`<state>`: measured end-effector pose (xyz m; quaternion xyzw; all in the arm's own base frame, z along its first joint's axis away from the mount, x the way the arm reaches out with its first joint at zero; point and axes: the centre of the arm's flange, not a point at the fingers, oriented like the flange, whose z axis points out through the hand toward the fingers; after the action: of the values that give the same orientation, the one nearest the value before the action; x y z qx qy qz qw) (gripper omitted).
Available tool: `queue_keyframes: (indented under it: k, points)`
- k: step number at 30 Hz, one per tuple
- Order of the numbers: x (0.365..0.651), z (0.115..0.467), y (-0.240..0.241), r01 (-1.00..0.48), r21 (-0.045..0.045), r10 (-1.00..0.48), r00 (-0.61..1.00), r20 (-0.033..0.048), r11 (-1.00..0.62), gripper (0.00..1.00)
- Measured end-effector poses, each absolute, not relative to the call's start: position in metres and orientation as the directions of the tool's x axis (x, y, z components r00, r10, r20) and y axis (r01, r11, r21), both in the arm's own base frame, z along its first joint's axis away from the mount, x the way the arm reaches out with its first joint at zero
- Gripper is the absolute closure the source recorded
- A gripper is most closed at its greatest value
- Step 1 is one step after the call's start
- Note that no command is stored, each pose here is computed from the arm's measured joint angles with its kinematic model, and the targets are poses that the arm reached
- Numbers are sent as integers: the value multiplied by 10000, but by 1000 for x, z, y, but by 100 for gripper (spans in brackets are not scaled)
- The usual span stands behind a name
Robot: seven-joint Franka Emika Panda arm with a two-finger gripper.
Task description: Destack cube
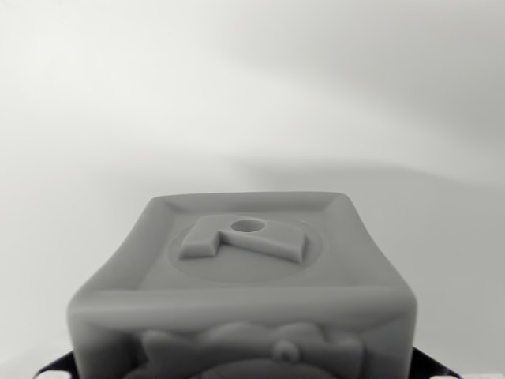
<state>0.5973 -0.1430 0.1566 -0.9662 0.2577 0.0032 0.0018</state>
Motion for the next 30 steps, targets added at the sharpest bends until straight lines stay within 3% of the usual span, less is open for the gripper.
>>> queue_keyframes:
  k: [30]
  points:
    - [597, 116, -143, -4981, -18, -4980, 8671, -61, -8671, 100]
